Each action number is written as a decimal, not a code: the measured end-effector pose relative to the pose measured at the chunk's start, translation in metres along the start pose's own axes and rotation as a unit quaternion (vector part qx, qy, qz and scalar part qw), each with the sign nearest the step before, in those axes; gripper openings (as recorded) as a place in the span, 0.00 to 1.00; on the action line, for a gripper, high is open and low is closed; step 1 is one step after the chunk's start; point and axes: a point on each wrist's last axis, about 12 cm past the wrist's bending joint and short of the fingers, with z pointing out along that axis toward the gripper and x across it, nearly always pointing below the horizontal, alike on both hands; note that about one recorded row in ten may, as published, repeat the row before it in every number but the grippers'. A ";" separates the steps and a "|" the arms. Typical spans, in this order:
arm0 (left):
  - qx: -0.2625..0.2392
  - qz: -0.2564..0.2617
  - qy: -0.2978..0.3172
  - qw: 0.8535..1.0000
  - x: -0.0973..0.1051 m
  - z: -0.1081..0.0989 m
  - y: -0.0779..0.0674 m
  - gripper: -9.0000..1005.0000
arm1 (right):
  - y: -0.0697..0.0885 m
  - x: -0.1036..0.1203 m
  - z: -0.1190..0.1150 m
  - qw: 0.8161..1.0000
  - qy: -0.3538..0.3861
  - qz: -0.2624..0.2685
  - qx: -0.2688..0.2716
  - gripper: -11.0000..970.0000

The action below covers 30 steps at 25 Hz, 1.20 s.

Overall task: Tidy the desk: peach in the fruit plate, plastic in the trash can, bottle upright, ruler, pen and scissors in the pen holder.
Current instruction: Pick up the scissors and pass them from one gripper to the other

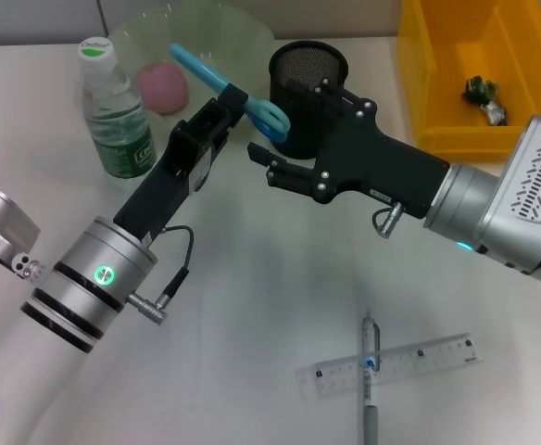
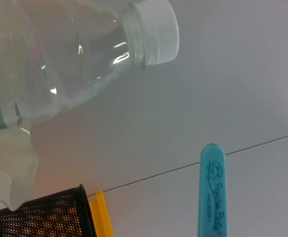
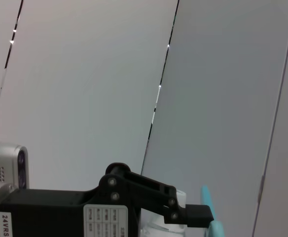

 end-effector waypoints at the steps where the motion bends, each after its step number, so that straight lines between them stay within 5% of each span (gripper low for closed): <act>1: 0.000 0.000 0.000 1.000 0.000 0.000 0.000 0.26 | 0.000 0.000 0.000 1.000 0.000 0.000 0.000 0.79; 11: 0.002 -0.001 0.007 1.000 0.003 0.000 -0.001 0.26 | 0.000 -0.001 0.001 1.000 -0.001 -0.001 -0.002 0.77; 16: 0.000 -0.001 0.010 1.000 0.003 0.000 0.000 0.26 | 0.000 0.000 0.003 1.000 0.003 0.000 -0.002 0.54; 30: -0.005 0.001 0.007 1.000 0.002 0.001 0.001 0.26 | 0.001 0.000 0.004 1.000 0.006 0.000 -0.003 0.48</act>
